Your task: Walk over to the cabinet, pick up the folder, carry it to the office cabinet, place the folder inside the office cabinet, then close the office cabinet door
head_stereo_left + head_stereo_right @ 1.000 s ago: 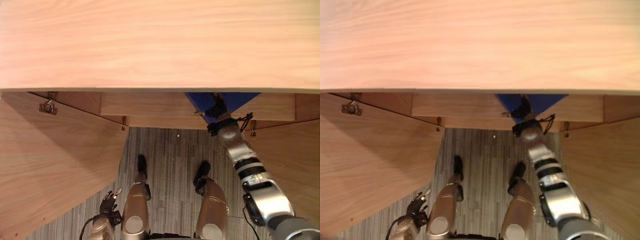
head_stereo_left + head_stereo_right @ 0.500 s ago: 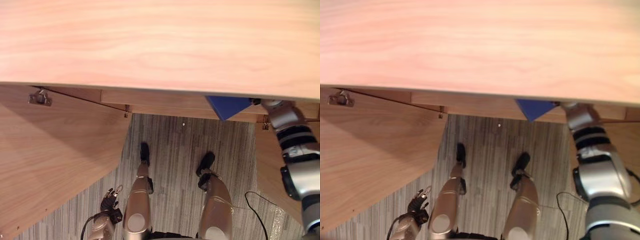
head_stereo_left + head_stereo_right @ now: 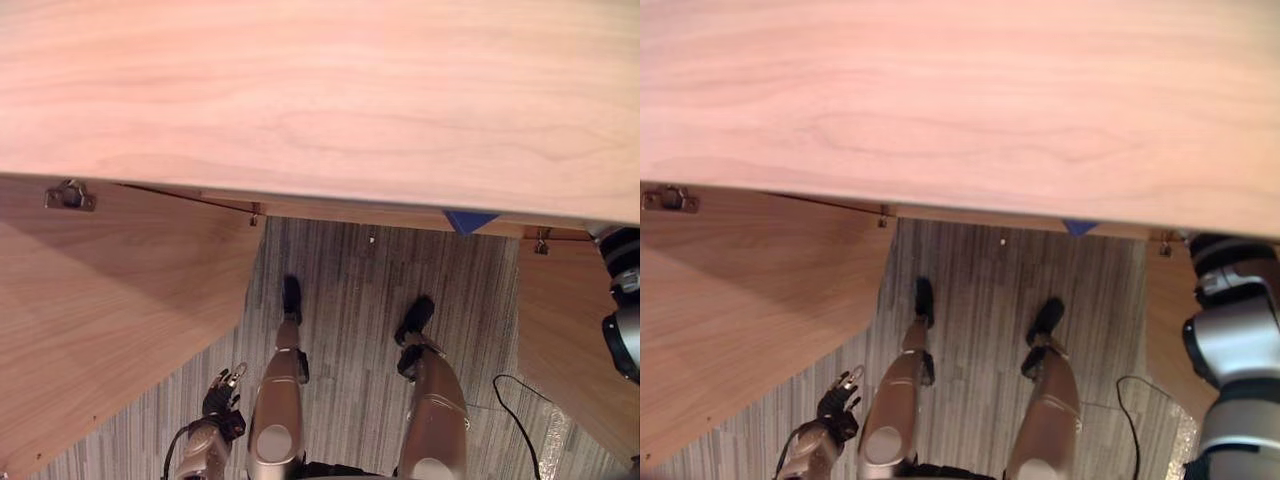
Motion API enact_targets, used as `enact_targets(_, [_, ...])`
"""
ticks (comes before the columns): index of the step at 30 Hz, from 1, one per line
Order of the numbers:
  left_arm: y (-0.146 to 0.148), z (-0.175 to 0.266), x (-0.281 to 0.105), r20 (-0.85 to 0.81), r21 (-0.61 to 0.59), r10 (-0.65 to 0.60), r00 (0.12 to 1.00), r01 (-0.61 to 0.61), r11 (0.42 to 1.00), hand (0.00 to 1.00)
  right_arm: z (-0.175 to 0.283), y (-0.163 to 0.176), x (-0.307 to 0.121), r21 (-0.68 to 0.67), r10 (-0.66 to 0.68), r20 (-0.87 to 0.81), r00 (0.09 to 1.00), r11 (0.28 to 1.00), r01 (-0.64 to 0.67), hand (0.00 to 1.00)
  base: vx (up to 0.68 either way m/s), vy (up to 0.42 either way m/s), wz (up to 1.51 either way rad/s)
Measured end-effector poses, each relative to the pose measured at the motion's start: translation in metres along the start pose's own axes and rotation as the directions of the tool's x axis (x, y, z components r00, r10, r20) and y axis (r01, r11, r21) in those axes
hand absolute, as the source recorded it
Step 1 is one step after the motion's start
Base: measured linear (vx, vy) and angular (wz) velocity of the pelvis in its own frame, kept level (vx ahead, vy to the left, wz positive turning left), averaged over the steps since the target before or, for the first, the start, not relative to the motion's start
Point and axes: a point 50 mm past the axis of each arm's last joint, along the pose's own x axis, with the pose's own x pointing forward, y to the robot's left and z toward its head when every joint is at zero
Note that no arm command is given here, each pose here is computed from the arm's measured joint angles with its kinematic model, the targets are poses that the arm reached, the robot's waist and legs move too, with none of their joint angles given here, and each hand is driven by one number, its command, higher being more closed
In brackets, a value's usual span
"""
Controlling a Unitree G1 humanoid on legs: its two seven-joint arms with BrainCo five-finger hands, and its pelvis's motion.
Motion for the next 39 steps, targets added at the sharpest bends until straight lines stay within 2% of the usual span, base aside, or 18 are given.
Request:
enact_targets(6, [-0.001,0.003,0.001,0.013,-0.002,0.003,1.000,-0.003,1.000,0.00,0.024,-0.017,-0.006,0.147,-0.267,0.039,0.963,0.955,0.259,0.00,0.02,-0.015,-0.02])
enact_targets(7, [-0.001,0.003,0.001,0.012,-0.002,0.005,1.000,-0.005,1.000,0.00,0.030,-0.013,-0.008,0.126,-0.294,0.056,0.954,0.950,0.285,0.00,0.02,-0.033,-0.01])
enact_targets(12, [-0.001,0.004,0.001,0.019,0.001,0.010,1.000,-0.011,1.000,0.00,0.050,0.010,-0.020,0.075,-0.316,0.141,0.938,0.948,0.308,0.00,0.00,-0.042,-0.01])
enact_targets(15, [-0.001,0.003,0.001,0.015,0.007,0.013,1.000,-0.013,1.000,0.00,0.062,0.041,-0.029,0.032,-0.238,0.213,0.948,0.971,0.237,0.00,-0.03,-0.046,-0.05])
enact_targets(20, [0.003,-0.004,0.000,-0.018,0.032,0.025,1.000,-0.024,0.999,0.00,0.093,0.114,-0.063,-0.014,-0.002,0.387,0.922,1.000,0.009,0.00,-0.03,-0.019,-0.06])
enact_targets(27, [0.011,-0.018,-0.002,-0.091,0.090,0.047,0.995,-0.038,0.995,0.00,0.113,0.169,-0.098,-0.002,0.207,0.449,0.869,0.973,-0.231,0.00,-0.07,-0.031,0.04])
enact_targets(31, [0.016,-0.024,-0.004,-0.122,0.116,0.063,0.991,-0.049,0.992,0.00,0.120,0.189,-0.114,0.091,0.267,0.458,0.848,0.935,-0.343,0.00,0.01,-0.026,-0.05])
enact_targets(35, [0.018,-0.026,-0.005,-0.133,0.142,0.064,0.989,-0.045,0.989,0.00,0.119,0.195,-0.115,0.109,0.287,0.444,0.848,0.923,-0.370,0.00,0.05,-0.019,-0.04])
enact_targets(39, [0.020,-0.028,-0.005,-0.143,0.160,0.067,0.987,-0.044,0.986,0.00,0.107,0.214,-0.118,0.106,0.373,0.387,0.843,0.891,-0.442,0.00,0.07,-0.008,-0.05])
